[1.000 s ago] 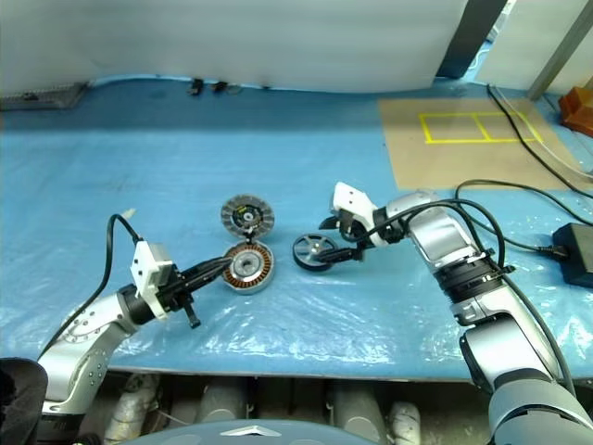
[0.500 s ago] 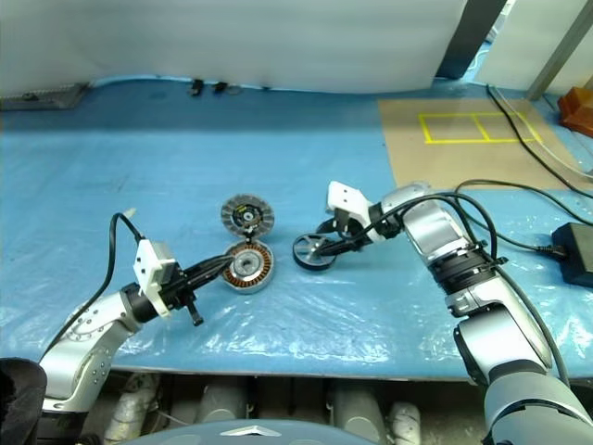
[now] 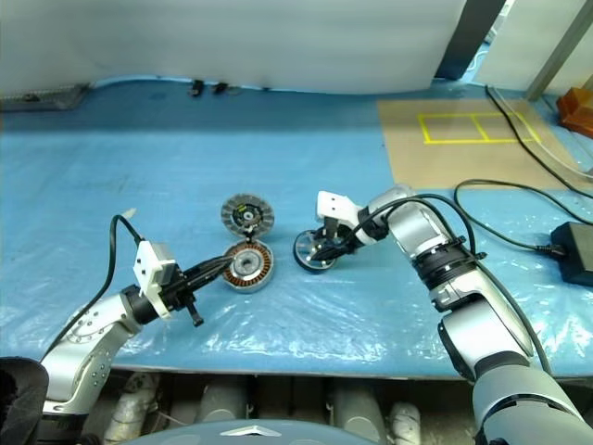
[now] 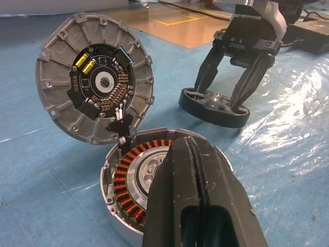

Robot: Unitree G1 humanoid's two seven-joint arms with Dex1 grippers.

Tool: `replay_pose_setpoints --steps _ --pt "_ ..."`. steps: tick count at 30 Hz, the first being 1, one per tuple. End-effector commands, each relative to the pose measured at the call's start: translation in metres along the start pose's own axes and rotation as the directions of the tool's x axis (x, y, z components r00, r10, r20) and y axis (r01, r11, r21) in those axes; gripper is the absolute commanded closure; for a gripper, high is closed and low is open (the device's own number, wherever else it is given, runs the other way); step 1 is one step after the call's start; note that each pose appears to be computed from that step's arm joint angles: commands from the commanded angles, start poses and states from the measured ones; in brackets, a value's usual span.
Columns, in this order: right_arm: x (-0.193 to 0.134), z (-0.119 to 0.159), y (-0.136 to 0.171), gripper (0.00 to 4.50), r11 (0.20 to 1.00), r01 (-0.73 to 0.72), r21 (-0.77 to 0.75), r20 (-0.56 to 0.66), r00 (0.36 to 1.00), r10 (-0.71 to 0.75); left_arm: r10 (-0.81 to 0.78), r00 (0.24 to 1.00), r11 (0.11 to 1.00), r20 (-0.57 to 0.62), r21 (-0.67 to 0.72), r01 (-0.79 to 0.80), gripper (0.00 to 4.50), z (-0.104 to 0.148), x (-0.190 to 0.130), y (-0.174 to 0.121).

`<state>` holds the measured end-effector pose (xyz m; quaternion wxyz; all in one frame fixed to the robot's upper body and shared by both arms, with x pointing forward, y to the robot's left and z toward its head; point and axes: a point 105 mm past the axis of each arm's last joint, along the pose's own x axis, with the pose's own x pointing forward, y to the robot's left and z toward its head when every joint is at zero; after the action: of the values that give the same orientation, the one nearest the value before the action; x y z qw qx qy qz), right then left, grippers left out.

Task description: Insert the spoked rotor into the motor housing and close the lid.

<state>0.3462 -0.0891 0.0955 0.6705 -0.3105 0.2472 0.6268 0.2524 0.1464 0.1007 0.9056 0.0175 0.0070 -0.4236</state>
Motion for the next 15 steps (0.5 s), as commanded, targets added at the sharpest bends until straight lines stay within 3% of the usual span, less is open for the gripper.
replay_pose_setpoints --steps 1,5,11,15 --pt "0.002 -0.007 -0.002 2.01 1.0 0.002 -0.006 -0.063 0.998 -0.002 -0.005 1.0 0.999 0.025 0.035 0.004 4.5 0.01 0.0 0.001" --pt "0.002 -0.007 -0.001 2.01 1.0 0.001 -0.01 -0.065 0.998 -0.001 0.003 1.0 0.999 0.025 0.039 -0.004 4.5 0.011 -0.001 0.003" --pt "-0.003 0.009 -0.007 3.26 0.999 0.022 -0.028 -0.015 1.0 -0.022 0.034 0.999 0.998 0.037 0.056 -0.036 4.5 0.015 -0.005 0.01" --pt "-0.013 0.024 -0.011 3.28 0.998 0.041 -0.037 0.036 0.999 -0.04 0.038 0.999 0.998 0.031 0.057 -0.039 4.5 0.016 -0.009 0.012"
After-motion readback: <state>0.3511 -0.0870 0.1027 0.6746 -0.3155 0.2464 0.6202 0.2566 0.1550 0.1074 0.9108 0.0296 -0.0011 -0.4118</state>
